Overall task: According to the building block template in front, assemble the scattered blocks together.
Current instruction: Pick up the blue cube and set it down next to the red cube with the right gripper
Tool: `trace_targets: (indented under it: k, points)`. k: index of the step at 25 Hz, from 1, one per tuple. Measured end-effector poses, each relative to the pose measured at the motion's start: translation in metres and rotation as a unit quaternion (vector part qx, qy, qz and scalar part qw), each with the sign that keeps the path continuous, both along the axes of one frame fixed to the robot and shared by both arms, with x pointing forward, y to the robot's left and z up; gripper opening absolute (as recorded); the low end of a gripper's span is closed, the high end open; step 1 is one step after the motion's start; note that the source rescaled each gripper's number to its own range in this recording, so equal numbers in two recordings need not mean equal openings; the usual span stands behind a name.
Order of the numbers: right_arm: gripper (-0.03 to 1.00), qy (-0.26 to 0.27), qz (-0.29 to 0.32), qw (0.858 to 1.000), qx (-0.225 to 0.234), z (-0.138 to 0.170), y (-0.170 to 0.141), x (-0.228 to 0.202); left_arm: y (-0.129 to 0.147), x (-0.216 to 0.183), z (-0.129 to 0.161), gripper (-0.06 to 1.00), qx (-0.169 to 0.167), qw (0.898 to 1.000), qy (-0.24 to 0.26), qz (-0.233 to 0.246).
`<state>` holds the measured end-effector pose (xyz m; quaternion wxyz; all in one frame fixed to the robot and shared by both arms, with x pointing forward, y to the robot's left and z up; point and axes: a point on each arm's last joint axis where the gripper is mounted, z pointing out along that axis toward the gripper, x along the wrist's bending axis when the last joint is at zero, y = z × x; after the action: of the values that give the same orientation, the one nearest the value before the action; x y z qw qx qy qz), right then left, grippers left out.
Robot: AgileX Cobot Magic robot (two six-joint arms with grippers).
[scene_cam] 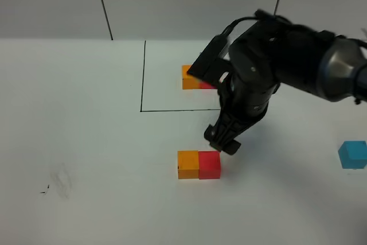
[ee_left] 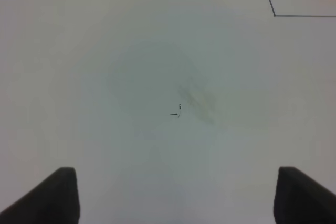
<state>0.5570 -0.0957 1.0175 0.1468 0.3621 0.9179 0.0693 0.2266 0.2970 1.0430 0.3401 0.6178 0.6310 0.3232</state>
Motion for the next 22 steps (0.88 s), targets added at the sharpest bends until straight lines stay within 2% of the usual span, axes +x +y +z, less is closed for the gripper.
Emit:
trace_targets:
  k: [4,11,18,22]
  points:
    - [0.99,-0.051,-0.134,0.989,0.032,0.035,-0.041,-0.007,0.000,0.000,0.000,0.64,0.000,1.000,0.000,0.000]
    - [0.98,-0.063,-0.316,0.946,0.033,0.037,-0.123,-0.017,0.000,0.000,0.000,0.64,0.000,1.000,0.000,0.000]
    - [0.98,-0.052,-0.407,0.911,0.036,0.013,-0.182,-0.012,0.000,0.000,0.000,0.64,0.000,1.000,0.000,0.000]
    - [0.98,-0.036,-0.430,0.901,0.041,-0.007,-0.201,-0.008,0.000,0.000,0.000,0.64,0.000,1.000,0.000,0.000]
